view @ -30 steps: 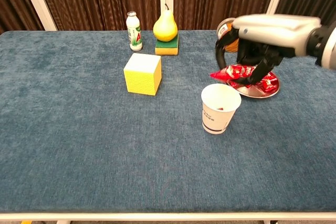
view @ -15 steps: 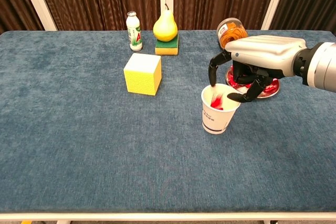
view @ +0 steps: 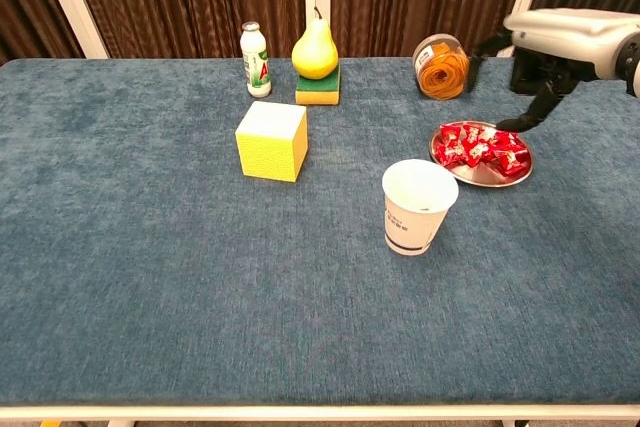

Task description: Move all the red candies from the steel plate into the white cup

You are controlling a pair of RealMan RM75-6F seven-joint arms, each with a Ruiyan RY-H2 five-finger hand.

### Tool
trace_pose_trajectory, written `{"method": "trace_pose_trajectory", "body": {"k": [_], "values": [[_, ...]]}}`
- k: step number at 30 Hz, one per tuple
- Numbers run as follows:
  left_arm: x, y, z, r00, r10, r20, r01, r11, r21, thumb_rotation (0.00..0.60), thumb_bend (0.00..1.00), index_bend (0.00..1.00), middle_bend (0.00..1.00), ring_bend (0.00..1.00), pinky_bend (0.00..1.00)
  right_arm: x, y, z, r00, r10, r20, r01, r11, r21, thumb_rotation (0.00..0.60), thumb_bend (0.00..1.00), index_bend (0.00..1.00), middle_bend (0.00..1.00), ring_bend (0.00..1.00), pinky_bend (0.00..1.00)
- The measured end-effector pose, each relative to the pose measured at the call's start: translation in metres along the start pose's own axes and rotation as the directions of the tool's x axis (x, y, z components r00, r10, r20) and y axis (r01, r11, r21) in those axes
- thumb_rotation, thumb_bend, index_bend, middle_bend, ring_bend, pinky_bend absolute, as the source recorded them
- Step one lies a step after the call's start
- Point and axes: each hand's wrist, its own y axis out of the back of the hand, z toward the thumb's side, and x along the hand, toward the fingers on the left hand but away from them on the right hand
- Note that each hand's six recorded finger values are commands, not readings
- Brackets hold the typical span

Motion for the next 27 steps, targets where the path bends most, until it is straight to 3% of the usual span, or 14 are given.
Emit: {"method": "trace_pose_trajectory", "body": {"k": [4, 11, 23, 27], "values": [[-0.001, 0.001, -0.002, 1.0, 0.001, -0.007, -0.001, 1.0, 0.004, 0.6, 0.0, 0.22, 0.21, 0.21, 0.2, -0.02, -0.021, -0.014, 0.997, 0.042, 0.065, -0.044, 0.999, 0.024, 0.6, 0.17, 0.39, 1.0, 1.0, 1.0], [-0.005, 0.001, -0.005, 1.0, -0.003, -0.02, 0.003, 1.0, 0.004, 0.6, 0.0, 0.22, 0.21, 0.21, 0.2, -0.047, -0.052, -0.004, 0.991, 0.098, 0.088, -0.102, 0.994, 0.044, 0.6, 0.22, 0.42, 1.0, 1.0, 1.0], [-0.007, 0.001, -0.009, 1.0, -0.003, -0.031, 0.003, 1.0, 0.002, 0.6, 0.0, 0.22, 0.21, 0.21, 0.2, -0.073, -0.068, 0.013, 0.989, 0.115, 0.098, -0.123, 0.989, 0.08, 0.6, 0.24, 0.46, 1.0, 1.0, 1.0], [-0.007, 0.0, -0.01, 0.999, -0.005, -0.032, 0.005, 1.0, 0.0, 0.6, 0.0, 0.22, 0.21, 0.21, 0.2, -0.075, -0.07, 0.014, 0.988, 0.112, 0.104, -0.12, 0.989, 0.083, 0.6, 0.32, 0.58, 1.0, 1.0, 1.0]]}}
